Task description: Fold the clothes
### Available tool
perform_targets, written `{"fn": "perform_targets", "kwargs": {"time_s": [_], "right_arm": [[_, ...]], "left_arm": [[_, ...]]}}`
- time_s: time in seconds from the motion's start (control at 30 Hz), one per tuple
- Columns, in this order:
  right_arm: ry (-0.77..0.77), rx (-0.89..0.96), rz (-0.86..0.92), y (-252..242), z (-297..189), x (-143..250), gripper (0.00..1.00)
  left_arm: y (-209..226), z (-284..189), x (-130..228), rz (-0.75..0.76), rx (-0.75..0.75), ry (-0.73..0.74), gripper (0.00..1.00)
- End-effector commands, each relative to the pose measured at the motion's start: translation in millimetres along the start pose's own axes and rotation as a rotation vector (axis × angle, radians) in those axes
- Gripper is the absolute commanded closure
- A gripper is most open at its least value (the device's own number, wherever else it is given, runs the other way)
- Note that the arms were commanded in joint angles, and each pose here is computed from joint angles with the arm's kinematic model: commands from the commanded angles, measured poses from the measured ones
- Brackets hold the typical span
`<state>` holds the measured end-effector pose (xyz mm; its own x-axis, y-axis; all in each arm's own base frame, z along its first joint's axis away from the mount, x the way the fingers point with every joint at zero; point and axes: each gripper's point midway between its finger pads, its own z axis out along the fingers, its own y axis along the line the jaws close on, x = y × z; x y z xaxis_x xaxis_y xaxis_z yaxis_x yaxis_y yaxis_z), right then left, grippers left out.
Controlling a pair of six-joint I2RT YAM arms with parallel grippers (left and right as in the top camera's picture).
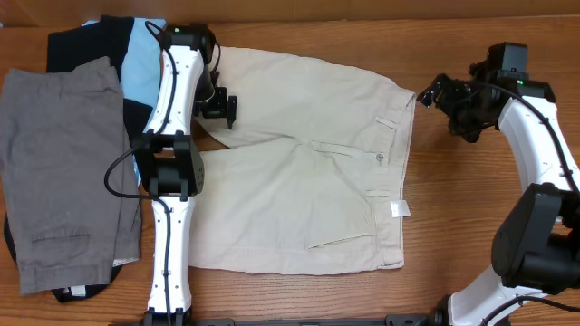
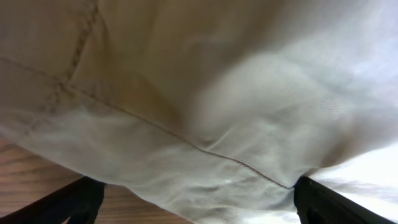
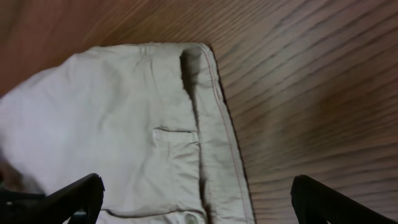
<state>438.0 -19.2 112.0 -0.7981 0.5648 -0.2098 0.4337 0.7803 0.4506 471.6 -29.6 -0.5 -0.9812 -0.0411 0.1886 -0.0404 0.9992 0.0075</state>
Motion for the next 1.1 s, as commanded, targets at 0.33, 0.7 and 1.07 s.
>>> {"fn": "perform_targets", "kwargs": {"time_s": [0.33,0.7,1.07], "right_arm": [[-0.153,-0.12,-0.043,49.2,-120.2,18.5,0.0],[-0.24,-0.081,-0.105,47.5,-217.7,96.9,0.0],[-0.099,-0.004,-0.026,15.1,-206.5,156.5,0.0]], "left_arm": [[-1.8,-181.2,-0.5,-0.045,0.026,-0.468,0.0],[-47.6,-320.9,81.1,0.063,0.194,-0.767,0.0],[-77.6,-326.2,127.2,0.132,0.128,-0.749,0.0]]}}
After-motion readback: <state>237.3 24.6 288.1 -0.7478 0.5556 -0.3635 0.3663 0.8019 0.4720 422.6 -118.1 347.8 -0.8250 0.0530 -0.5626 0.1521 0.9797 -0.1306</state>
